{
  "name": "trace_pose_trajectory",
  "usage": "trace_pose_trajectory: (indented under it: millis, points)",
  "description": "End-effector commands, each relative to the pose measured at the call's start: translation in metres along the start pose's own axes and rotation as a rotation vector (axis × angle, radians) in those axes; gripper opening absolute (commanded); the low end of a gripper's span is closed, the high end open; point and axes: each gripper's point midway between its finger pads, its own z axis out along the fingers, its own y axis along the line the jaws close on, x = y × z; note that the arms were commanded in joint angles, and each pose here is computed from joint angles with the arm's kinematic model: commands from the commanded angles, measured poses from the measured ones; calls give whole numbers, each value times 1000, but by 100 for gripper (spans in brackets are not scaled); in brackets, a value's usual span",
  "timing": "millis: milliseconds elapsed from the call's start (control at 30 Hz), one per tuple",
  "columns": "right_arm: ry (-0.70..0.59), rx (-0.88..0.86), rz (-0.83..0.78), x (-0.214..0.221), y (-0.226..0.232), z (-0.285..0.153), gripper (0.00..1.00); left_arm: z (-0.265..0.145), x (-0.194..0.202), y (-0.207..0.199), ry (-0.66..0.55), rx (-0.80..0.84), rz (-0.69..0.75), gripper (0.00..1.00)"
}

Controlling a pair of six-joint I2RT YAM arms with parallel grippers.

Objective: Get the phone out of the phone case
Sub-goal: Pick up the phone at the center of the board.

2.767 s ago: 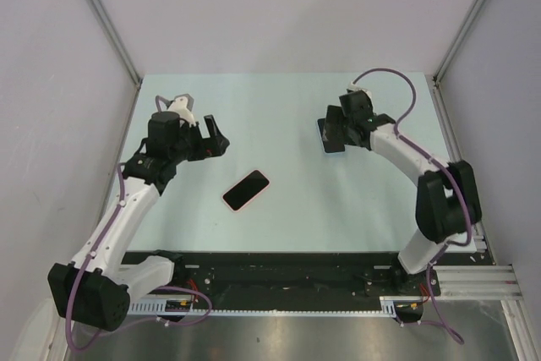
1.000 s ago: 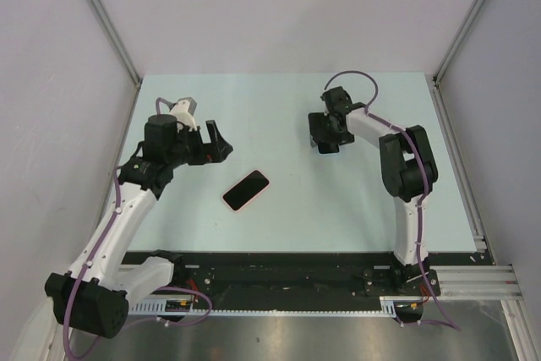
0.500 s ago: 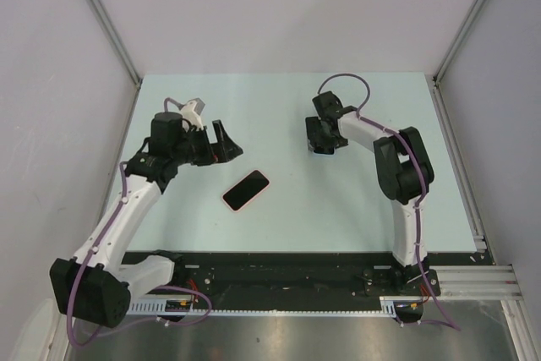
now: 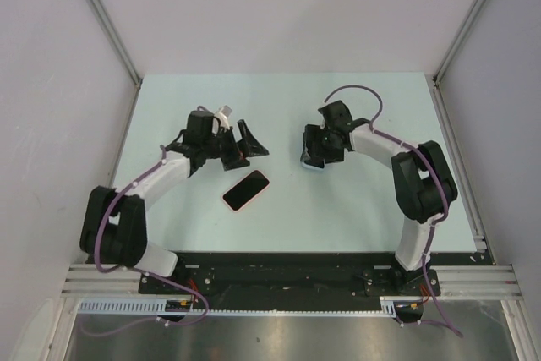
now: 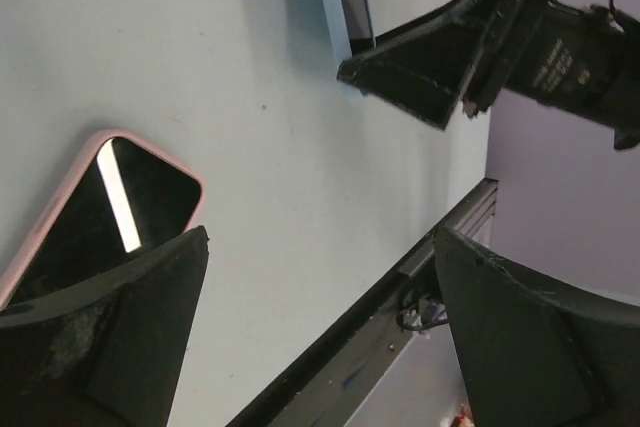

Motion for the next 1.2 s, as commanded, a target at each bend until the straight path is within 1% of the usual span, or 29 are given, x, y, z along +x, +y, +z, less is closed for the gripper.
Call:
trace_pose_trajectory:
  millis: [0, 33, 100, 267, 433, 567, 767, 967, 1067, 1100, 1133, 1167]
  points:
    - [-50, -191, -2, -3, 52, -33, 61, 27, -7, -42, 42, 164, -46, 98]
    - [-55, -213, -1, -1, 56, -37, 61, 41, -1, -33, 81, 146, -81, 98]
    - [-21, -255, 14, 14, 59, -37, 61, 53, -3, -46, 94, 188, -80, 98]
    - [-10, -291, 42, 31, 59, -40, 58, 89, 13, -38, 199, 185, -147, 97]
    - [-5, -313, 49, 41, 60, -46, 57, 103, 18, -40, 218, 214, -191, 97]
    - [-15, -340, 54, 42, 63, -54, 57, 116, 23, -50, 246, 221, -172, 95]
    - [-29, -365, 54, 42, 68, -65, 56, 139, 38, -50, 296, 185, -163, 93]
    - [-31, -388, 41, 46, 73, -78, 56, 144, 52, -41, 301, 152, -185, 88]
    - [-24, -387, 25, 50, 74, -81, 57, 143, 51, -43, 291, 160, -185, 80]
    - [-20, -383, 22, 52, 74, -82, 57, 142, 51, -43, 291, 162, -185, 69]
    - [-14, -380, 21, 55, 73, -81, 59, 142, 50, -45, 287, 166, -180, 63]
    - [-15, -381, 19, 56, 74, -82, 64, 141, 49, -46, 284, 170, -171, 54]
